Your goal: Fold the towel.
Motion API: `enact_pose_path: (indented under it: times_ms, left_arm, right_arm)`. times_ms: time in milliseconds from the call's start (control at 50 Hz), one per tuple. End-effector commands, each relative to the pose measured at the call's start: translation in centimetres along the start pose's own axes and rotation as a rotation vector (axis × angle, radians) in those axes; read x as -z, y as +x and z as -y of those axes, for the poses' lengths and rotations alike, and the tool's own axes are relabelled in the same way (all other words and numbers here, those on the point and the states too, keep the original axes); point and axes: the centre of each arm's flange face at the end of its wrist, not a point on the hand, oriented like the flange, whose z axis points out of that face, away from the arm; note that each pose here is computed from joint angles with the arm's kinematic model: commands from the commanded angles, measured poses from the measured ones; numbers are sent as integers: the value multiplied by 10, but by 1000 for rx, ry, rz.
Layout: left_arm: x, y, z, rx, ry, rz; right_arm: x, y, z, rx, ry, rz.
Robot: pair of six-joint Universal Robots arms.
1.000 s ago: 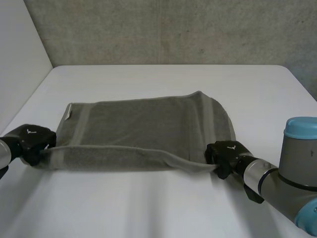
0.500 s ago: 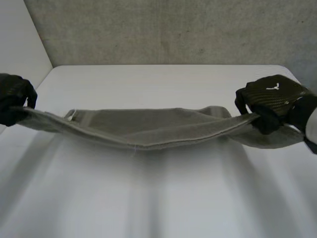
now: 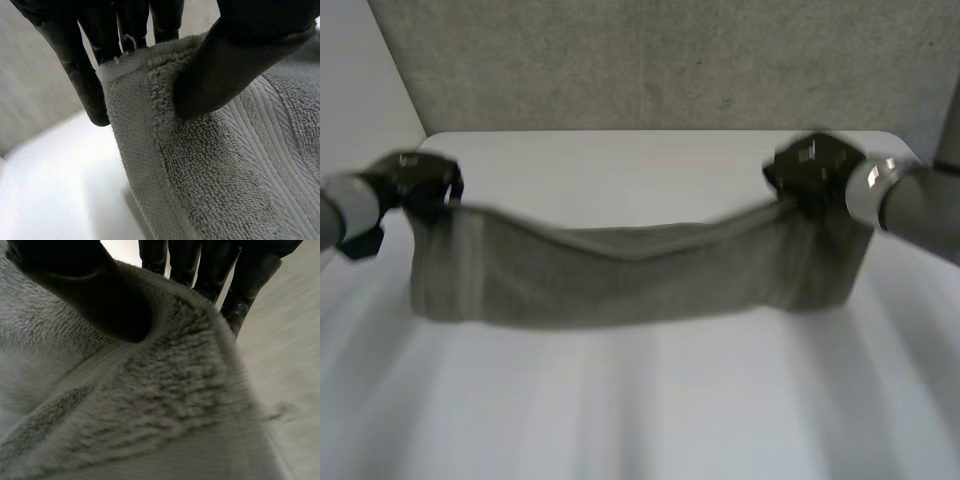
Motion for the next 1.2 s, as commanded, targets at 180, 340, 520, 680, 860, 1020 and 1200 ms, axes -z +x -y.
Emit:
enact_pose_path:
  times_ms: [180, 340, 520, 680, 860, 1020, 1200]
  left_arm:
    - [33, -34, 181, 251, 679, 75]
    - [-8, -25, 66, 116, 351, 67]
    - [-11, 18, -48, 77, 109, -51]
    - [18, 14, -59, 32, 81, -33]
    - [85, -22, -5, -49, 247, 54]
    - [104, -41, 3, 1, 295, 51]
    - [35, 11, -31, 73, 159, -120]
  right_arm:
    - [13, 66, 98, -136, 546, -293]
    - [-8, 20, 39, -149, 348, -168]
    - [-12, -47, -33, -109, 108, 22]
    - [8, -70, -60, -89, -7, 86]
    - [74, -37, -21, -104, 33, 28]
    - [70, -12, -21, -155, 90, 51]
    - [21, -22, -44, -79, -33, 75]
